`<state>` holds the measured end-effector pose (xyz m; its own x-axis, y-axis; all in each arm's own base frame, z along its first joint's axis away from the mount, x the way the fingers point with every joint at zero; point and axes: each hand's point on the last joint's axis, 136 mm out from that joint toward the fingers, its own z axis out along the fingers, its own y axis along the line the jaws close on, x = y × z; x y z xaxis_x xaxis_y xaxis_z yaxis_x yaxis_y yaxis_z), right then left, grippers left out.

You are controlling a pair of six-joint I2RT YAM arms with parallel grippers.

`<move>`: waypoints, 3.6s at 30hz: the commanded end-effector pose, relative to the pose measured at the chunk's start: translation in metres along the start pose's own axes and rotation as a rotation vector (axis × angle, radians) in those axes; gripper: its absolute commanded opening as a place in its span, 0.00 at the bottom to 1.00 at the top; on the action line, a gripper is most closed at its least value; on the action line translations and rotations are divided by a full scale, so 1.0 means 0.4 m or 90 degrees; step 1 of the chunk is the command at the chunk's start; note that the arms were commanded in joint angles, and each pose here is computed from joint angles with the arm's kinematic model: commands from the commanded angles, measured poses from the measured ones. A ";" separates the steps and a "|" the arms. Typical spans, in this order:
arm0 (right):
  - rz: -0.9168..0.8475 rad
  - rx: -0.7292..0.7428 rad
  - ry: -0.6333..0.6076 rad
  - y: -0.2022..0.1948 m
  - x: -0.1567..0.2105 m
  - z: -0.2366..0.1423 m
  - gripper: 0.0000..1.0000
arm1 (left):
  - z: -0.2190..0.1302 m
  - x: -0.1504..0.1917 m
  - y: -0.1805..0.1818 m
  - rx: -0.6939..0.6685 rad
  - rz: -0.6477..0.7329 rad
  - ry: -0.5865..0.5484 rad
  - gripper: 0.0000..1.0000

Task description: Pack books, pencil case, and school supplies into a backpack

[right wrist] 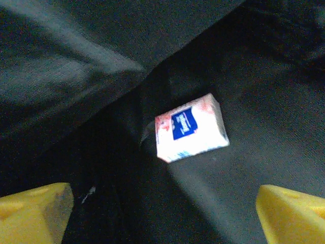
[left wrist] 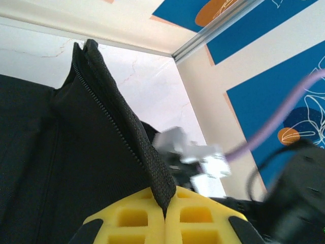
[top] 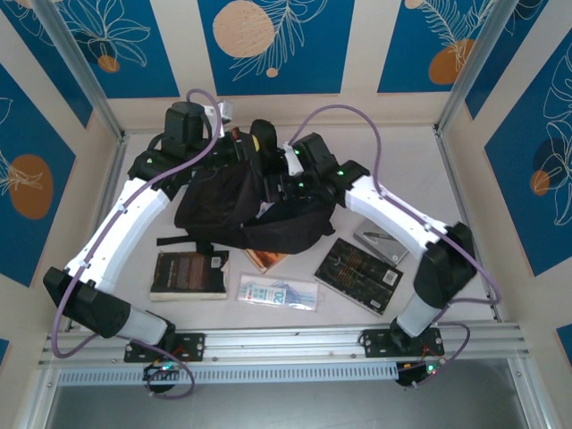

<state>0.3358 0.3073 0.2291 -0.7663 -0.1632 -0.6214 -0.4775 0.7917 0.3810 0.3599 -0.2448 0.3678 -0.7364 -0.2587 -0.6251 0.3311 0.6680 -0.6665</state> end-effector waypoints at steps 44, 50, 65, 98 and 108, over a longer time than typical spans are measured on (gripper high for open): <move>0.480 0.391 0.045 -0.797 0.279 -0.117 0.40 | 0.049 0.080 0.107 -0.046 0.016 0.019 0.00; 0.483 0.469 -0.007 -0.822 0.302 -0.199 0.83 | 0.055 0.076 0.114 -0.034 -0.006 0.022 0.00; 0.426 0.581 0.114 -0.829 0.445 -0.201 0.99 | 0.061 0.075 0.130 -0.032 -0.022 0.024 0.00; 0.509 0.457 0.000 -0.749 0.384 -0.248 0.76 | 0.056 0.067 0.128 -0.024 -0.025 0.020 0.00; 0.338 0.184 -0.143 -0.441 0.105 -0.256 0.70 | 0.047 0.058 0.104 0.001 -0.013 0.011 0.00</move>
<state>0.3308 0.0535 0.1561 -0.7560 0.4388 -0.4857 0.2814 0.8878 0.3641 0.3681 -0.2360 0.3005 -0.7785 -0.2505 -0.5755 0.2683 0.6960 -0.6660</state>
